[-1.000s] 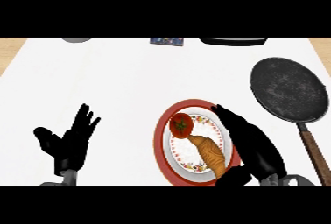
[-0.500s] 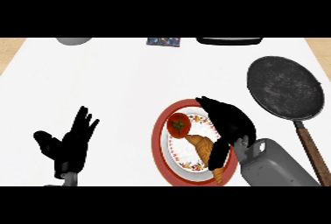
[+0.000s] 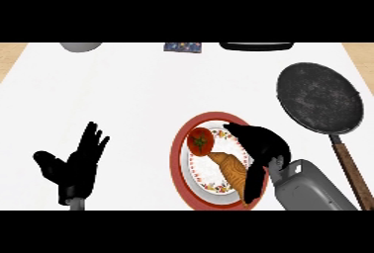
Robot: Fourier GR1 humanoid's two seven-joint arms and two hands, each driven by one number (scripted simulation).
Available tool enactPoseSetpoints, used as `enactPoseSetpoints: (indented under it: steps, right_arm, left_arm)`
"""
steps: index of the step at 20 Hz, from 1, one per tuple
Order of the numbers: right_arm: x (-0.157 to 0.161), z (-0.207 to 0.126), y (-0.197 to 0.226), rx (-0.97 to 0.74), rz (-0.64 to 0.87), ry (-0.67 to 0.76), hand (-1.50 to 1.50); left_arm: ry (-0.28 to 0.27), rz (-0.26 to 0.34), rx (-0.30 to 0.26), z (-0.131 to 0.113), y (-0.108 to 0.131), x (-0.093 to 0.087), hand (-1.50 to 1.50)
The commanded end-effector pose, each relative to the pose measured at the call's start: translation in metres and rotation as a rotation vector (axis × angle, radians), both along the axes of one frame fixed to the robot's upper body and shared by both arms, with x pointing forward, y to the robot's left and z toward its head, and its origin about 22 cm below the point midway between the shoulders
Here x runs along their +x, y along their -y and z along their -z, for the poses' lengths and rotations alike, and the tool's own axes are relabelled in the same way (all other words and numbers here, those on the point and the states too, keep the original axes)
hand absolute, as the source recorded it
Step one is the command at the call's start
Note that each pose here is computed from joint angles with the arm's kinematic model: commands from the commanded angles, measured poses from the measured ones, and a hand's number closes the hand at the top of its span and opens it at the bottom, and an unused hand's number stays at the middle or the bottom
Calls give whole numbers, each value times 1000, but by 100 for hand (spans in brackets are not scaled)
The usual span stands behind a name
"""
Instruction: Pick the croissant from the plate and place it in the pan
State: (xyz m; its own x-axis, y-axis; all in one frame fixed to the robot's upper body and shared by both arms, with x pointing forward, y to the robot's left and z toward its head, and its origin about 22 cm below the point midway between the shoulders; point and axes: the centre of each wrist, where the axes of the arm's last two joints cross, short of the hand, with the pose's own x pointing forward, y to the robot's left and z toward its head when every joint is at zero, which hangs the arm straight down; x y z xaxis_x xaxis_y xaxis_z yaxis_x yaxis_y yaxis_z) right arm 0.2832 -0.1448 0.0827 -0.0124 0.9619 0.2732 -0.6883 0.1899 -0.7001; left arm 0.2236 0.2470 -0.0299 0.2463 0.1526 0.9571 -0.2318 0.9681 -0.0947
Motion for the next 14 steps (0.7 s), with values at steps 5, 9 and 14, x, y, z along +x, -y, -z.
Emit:
enactPoseSetpoints:
  steps: [5,9,14]
  right_arm:
    - [-15,9,-8,45,26,23,-150]
    - [-19,23,13,41,42,84,-150]
    - [-11,43,1,-2,26,59,-150]
  left_arm:
    - [-71,-14,-6,19,2,-7,0]
    - [-67,-13,-3,21,4,-2,0]
    - [-54,0,-13,7,1,-4,0]
